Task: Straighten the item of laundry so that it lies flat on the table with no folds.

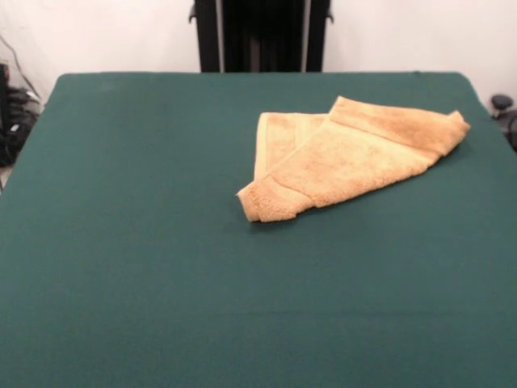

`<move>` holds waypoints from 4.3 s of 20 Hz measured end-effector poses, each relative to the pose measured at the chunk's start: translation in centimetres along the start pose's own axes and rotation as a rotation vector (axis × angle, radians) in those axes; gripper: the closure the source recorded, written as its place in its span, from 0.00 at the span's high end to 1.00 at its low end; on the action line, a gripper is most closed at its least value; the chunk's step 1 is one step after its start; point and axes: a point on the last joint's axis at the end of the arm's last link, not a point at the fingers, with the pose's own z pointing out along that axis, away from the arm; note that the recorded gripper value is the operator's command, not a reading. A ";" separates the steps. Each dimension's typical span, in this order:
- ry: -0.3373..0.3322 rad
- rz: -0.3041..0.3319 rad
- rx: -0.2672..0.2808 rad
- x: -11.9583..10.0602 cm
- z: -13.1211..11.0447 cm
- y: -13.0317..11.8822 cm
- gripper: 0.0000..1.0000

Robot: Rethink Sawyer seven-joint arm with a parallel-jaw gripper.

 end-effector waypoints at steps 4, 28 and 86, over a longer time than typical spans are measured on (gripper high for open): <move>0.015 0.030 -0.035 -1.4 1.1 -1.4 1.00; -0.034 -0.395 -0.126 -2.9 9.3 -10.4 1.00; -0.175 -0.559 0.146 -8.8 12.9 -22.3 1.00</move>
